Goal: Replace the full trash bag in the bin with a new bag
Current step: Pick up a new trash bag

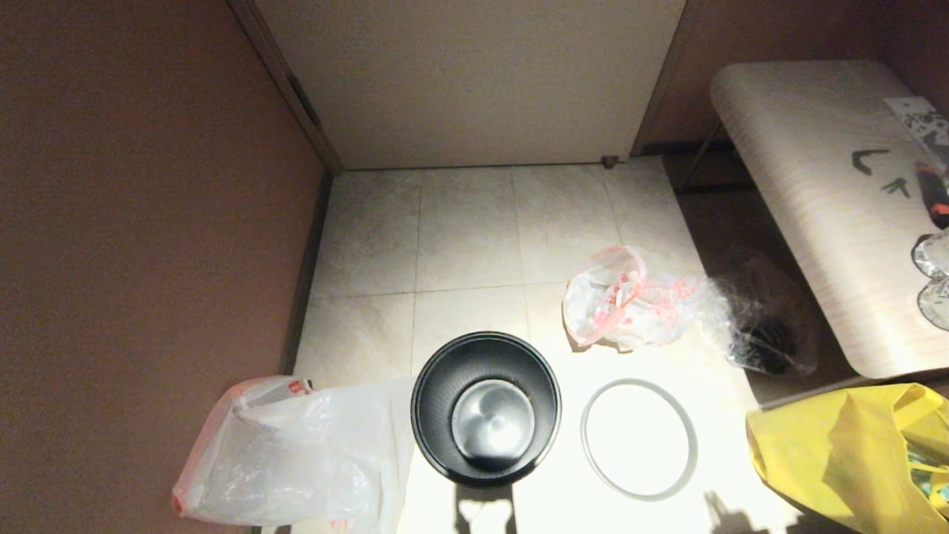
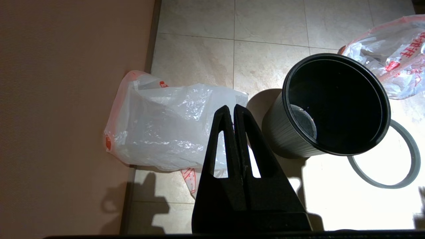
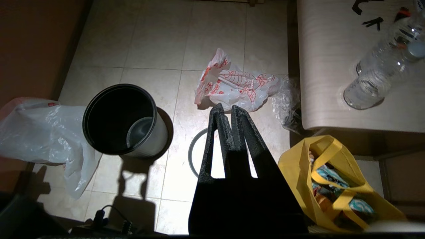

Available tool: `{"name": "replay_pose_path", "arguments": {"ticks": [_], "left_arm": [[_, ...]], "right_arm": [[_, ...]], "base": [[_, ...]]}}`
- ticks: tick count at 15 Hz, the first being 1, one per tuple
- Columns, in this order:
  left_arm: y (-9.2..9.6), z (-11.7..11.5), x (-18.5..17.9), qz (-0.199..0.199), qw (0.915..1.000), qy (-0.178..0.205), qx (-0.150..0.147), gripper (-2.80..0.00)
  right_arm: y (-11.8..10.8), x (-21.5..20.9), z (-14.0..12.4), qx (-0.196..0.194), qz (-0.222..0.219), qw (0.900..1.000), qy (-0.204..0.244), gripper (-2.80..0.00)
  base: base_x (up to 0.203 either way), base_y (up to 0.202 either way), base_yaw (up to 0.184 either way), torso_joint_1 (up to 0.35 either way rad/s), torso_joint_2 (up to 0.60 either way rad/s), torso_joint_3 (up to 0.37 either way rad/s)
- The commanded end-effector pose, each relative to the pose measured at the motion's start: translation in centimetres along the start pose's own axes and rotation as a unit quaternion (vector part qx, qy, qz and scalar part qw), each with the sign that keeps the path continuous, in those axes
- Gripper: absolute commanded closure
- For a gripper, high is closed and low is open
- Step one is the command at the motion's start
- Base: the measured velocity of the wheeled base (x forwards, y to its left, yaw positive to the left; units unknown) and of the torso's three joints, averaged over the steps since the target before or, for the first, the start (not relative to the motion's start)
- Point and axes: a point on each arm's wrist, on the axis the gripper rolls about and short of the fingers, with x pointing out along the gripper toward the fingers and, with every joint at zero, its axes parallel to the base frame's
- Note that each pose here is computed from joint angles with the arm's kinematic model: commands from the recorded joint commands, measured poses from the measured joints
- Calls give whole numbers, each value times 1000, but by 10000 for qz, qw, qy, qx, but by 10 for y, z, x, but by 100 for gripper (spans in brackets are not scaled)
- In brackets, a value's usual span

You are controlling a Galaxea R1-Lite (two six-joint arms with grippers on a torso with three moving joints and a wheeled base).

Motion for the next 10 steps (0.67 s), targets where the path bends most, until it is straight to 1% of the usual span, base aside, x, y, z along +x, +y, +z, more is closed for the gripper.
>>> {"name": "replay_pose_path", "arguments": {"ticks": [1, 3, 6, 9, 10], "left_arm": [[0, 0, 0, 5, 10000, 2, -4, 0], [0, 0, 0, 8, 10000, 4, -4, 0], [0, 0, 0, 7, 10000, 1, -4, 0], [0, 0, 0, 8, 10000, 6, -4, 0], [0, 0, 0, 8, 10000, 6, -4, 0]], "right_arm": [[0, -26, -13, 123, 2, 9997, -190, 0], [0, -36, -6, 649, 36, 9972, -381, 0], [2, -35, -7, 696, -27, 9970, -338, 0], [17, -35, -9, 743, -456, 9956, -354, 0], [22, -37, -17, 721, -429, 9958, -368, 0]], "base": [[0, 0, 0, 0, 0, 0], [0, 0, 0, 0, 0, 0], [0, 0, 0, 0, 0, 0], [0, 0, 0, 0, 0, 0], [0, 0, 0, 0, 0, 0]]}}
